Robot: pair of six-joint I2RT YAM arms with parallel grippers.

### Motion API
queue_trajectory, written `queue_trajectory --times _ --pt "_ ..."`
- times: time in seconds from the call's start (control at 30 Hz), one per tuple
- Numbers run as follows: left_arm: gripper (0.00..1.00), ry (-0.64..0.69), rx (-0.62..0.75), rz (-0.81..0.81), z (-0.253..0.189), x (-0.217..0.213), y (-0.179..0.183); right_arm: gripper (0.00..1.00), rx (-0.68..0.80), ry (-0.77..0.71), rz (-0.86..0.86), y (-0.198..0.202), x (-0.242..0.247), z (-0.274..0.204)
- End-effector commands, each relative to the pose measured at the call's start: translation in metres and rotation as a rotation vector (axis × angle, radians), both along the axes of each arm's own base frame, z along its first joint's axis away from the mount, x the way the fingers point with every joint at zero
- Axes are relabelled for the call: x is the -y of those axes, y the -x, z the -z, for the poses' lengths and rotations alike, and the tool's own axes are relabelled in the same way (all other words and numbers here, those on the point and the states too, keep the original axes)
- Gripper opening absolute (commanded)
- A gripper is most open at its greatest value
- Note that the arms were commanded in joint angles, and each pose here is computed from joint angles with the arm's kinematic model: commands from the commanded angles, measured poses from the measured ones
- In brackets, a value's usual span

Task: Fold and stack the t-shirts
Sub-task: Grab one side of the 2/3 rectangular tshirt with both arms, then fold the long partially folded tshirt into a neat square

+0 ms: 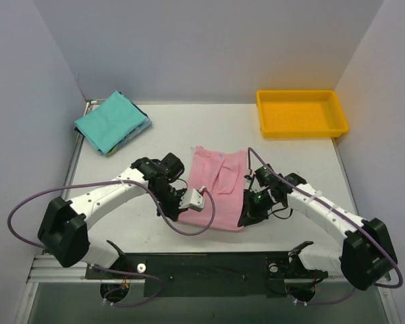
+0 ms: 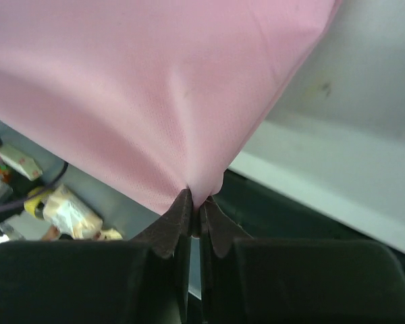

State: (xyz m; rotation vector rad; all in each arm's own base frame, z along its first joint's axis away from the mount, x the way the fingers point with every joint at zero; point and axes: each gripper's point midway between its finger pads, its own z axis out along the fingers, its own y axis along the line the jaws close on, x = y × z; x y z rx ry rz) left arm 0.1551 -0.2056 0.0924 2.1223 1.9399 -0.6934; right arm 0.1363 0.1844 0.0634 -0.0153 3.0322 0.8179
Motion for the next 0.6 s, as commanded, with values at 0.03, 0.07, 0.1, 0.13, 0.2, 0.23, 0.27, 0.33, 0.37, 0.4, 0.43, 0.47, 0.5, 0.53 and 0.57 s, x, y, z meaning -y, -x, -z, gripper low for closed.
queue_trajectory --times 0.03,0.07,0.1,0.13,0.2,0.23,0.27,0.33,0.37,0.4,0.43,0.47,0.5,0.53,0.57 --pt "0.00 0.040 -0.226 0.077 -0.053 -0.018 0.075 0.00 -0.156 0.024 -0.043 0.071 0.015 -0.032" --pt "0.00 0.048 -0.230 0.073 -0.059 -0.017 0.077 0.00 -0.156 0.004 -0.037 0.074 0.014 -0.039" --pt "0.00 0.072 -0.219 0.067 -0.069 -0.012 0.073 0.00 -0.142 -0.027 -0.036 0.071 0.009 -0.049" --pt "0.00 0.079 -0.214 0.036 -0.075 -0.010 0.068 0.00 -0.132 -0.039 -0.031 0.069 0.008 -0.054" --pt "0.00 0.111 -0.184 -0.027 -0.083 -0.001 0.050 0.00 -0.109 -0.075 -0.027 0.056 0.002 -0.067" --pt "0.00 0.124 -0.162 -0.066 -0.086 0.006 0.036 0.00 -0.109 -0.096 -0.008 0.044 -0.001 -0.074" --pt "0.00 0.134 -0.149 -0.103 -0.089 0.007 0.024 0.00 -0.091 -0.106 0.007 0.032 0.001 -0.077" --pt "0.00 0.165 -0.108 -0.186 -0.098 0.017 -0.010 0.00 -0.059 -0.118 0.017 0.005 0.000 -0.085" --pt "0.00 0.164 -0.115 -0.220 -0.095 0.021 -0.022 0.00 -0.066 -0.110 0.015 -0.005 0.001 -0.082" --pt "0.00 0.178 -0.091 -0.250 -0.101 0.024 -0.038 0.00 -0.038 -0.108 0.023 -0.021 0.004 -0.085" --pt "0.00 0.173 -0.100 -0.284 -0.096 0.028 -0.051 0.00 -0.053 -0.100 0.013 -0.032 0.004 -0.080" --pt "0.00 0.183 -0.083 -0.310 -0.098 0.031 -0.069 0.00 -0.013 -0.120 0.019 -0.050 0.003 -0.090" --pt "0.00 0.182 -0.086 -0.334 -0.098 0.033 -0.077 0.00 -0.036 -0.109 0.024 -0.061 0.004 -0.083" --pt "0.00 0.186 -0.070 -0.358 -0.098 0.035 -0.094 0.00 -0.005 -0.128 0.034 -0.077 0.004 -0.092" --pt "0.00 0.189 -0.067 -0.374 -0.097 0.036 -0.102 0.00 -0.030 -0.124 0.028 -0.086 0.004 -0.083"
